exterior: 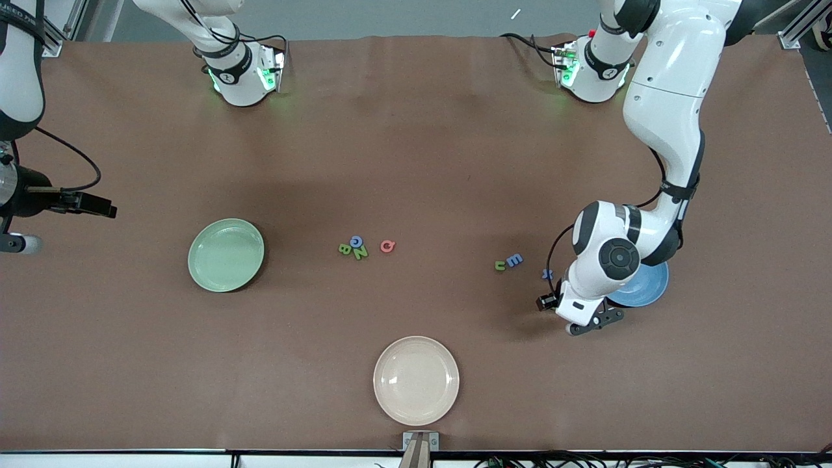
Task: Sort upper and lower case letters into plates
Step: 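Grasp the b with the left gripper while the right gripper reaches the B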
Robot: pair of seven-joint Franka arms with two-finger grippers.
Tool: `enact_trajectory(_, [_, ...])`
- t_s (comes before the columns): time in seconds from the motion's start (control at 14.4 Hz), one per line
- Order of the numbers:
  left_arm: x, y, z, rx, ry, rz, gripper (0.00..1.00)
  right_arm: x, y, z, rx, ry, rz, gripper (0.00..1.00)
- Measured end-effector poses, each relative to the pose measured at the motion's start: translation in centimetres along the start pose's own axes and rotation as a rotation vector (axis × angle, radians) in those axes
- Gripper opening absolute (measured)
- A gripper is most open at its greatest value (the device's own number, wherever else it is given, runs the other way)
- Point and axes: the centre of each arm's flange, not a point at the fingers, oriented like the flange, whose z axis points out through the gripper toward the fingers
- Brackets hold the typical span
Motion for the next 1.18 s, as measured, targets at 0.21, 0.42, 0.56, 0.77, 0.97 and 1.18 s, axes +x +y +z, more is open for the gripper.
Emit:
enact_trajectory(0.21, [-0.1,0.0,0.2,0.002,-0.002,0.001,0.56,0.4,2.0,0.9,0.018,0.007,0.172,1.0])
enact_trajectory(0.42, [0.0,0.0,0.4,0.01,0.003,0.013,0.48,0.9,-0.9,4.2,0.019,-0.011,0.478,1.0])
enact_trajectory(0.56, [0.2,0.2,0.3,0.011,0.01,0.018,0.45,0.8,-4.5,6.7,0.008,-0.027,0.655,1.0])
enact_trajectory(0.77, [0.5,0.4,0.4,0.007,0.018,0.019,0.33,-0.1,-7.3,8.4,0.067,-0.069,0.877,1.0])
enact_trajectory(0.97, [0.7,0.5,0.2,-0.006,0.038,0.019,0.27,-3.3,-9.4,9.8,0.073,-0.107,0.98,1.0])
enact_trajectory(1.18, [0.9,0.6,0.0,-0.013,0.048,0.013,0.27,-5.6,-14.4,12.8,0.071,-0.079,1.046,1.0])
